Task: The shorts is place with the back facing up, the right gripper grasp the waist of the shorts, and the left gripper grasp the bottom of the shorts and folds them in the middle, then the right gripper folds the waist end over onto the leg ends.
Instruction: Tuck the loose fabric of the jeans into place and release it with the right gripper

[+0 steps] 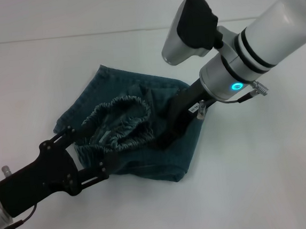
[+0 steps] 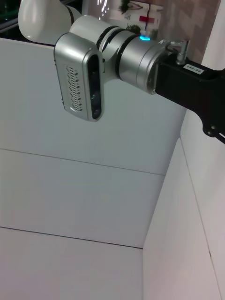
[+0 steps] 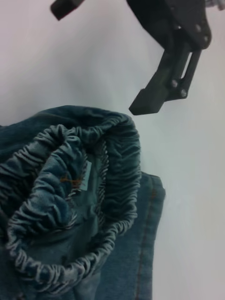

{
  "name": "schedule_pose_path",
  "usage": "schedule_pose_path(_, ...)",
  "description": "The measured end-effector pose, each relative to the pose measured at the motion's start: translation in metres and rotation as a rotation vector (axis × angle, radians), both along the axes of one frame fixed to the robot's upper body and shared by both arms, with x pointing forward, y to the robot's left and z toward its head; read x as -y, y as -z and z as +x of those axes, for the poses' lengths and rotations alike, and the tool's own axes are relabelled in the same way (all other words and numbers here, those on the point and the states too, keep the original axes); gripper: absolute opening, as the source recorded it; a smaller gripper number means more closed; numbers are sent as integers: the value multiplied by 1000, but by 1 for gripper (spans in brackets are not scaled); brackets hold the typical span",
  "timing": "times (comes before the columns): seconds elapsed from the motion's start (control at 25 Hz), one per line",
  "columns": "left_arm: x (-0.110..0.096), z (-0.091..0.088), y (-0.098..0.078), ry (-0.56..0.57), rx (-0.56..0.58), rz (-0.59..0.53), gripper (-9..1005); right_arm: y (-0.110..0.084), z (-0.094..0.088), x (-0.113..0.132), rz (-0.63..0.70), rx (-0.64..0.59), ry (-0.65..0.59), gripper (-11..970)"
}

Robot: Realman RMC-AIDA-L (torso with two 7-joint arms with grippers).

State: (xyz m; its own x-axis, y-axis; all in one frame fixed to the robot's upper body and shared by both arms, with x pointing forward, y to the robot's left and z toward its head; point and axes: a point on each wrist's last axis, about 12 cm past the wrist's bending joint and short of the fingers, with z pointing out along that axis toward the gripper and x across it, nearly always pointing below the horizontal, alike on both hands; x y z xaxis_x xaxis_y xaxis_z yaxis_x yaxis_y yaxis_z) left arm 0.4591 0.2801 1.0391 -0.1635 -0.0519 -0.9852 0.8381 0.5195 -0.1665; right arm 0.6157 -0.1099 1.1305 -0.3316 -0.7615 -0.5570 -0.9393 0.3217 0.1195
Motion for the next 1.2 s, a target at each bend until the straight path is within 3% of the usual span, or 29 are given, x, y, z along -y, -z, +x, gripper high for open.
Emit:
schedule_pose_path(0.56, 2, 0, 0, 2, -3, -8, 888, 7, 1, -12, 48, 89, -17, 924)
schedule_pose_path(0.8, 2, 1, 1, 0, -5, -6, 888, 10, 2, -11, 52, 103, -12, 869)
schedule_pose_path(1.0, 3, 1, 1, 2, -4, -7, 889, 15, 0, -10, 78, 108, -41, 637)
schedule_pose_path(1.12, 3, 0, 1, 2, -5, -10, 889, 17, -1, -8, 79, 120, -43, 391)
schedule_pose_path(1.2, 3, 0, 1, 1, -5, -12, 889, 15, 0, -7, 85, 135, -48, 305)
